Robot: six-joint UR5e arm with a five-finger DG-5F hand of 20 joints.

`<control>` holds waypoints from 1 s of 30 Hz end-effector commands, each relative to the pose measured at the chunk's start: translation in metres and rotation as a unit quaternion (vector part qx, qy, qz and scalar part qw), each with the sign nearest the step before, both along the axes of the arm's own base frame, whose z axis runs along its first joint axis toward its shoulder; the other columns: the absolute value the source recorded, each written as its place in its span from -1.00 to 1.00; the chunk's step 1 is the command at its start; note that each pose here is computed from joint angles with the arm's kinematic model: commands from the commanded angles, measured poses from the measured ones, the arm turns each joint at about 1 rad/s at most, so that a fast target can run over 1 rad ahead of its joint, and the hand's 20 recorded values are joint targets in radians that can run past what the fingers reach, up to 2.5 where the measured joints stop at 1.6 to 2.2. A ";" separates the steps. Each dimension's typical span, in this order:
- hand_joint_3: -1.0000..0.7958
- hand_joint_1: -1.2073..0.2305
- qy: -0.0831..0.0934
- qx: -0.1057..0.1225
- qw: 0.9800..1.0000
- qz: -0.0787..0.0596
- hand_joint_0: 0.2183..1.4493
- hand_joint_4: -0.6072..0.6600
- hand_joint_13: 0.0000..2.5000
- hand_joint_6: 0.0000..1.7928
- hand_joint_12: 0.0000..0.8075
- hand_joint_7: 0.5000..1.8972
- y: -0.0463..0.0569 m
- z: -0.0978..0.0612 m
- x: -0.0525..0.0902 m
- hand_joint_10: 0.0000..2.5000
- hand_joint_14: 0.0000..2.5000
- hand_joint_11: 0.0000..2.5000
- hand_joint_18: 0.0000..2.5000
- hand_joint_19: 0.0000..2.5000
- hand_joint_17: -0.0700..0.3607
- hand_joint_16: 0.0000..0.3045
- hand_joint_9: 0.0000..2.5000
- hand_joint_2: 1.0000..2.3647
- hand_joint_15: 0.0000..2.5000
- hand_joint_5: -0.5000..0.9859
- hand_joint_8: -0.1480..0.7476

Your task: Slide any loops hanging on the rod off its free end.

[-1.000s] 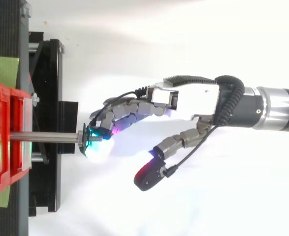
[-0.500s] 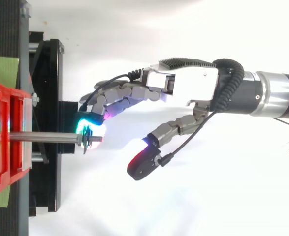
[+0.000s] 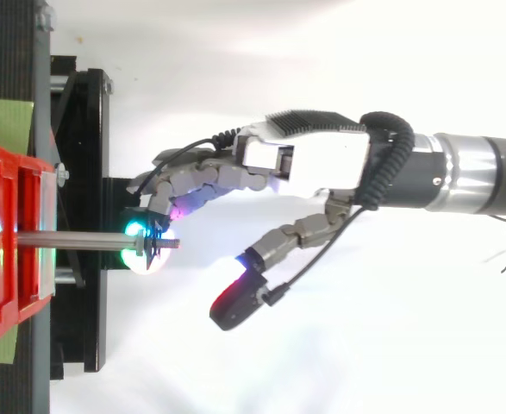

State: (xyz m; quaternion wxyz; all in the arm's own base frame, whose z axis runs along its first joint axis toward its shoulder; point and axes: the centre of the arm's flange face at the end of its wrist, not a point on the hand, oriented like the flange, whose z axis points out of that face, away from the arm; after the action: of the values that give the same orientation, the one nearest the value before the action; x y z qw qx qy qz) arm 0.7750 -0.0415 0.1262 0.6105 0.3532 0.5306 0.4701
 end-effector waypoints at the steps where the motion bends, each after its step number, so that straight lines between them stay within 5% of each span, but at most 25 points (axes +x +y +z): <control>1: -0.42 -0.21 0.000 0.026 1.000 0.017 -0.47 0.41 -0.69 -0.44 -0.29 -0.32 -0.001 -0.016 0.021 -1.00 -1.00 -0.93 -0.83 -1.00 -0.34 -0.79 -0.49 -1.00 -1.00 -0.57 -0.08; 6: -0.42 -0.21 0.000 0.030 0.999 0.031 -0.47 0.41 -0.69 -0.44 -0.28 -0.32 0.001 -0.014 0.025 -1.00 -1.00 -0.94 -0.82 -1.00 -0.34 -0.79 -0.49 -1.00 -1.00 -0.57 -0.08; 30: -0.42 -0.23 -0.029 0.012 0.998 0.048 -0.44 0.40 -0.67 -0.44 -0.28 -0.17 -0.029 0.002 0.032 -1.00 -1.00 -0.93 -0.79 -1.00 -0.33 -0.78 -0.48 -1.00 -1.00 -0.55 -0.08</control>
State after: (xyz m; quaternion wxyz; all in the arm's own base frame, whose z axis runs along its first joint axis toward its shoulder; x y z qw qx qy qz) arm 0.8066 -0.0672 0.1275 0.5967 0.3255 0.5234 0.5138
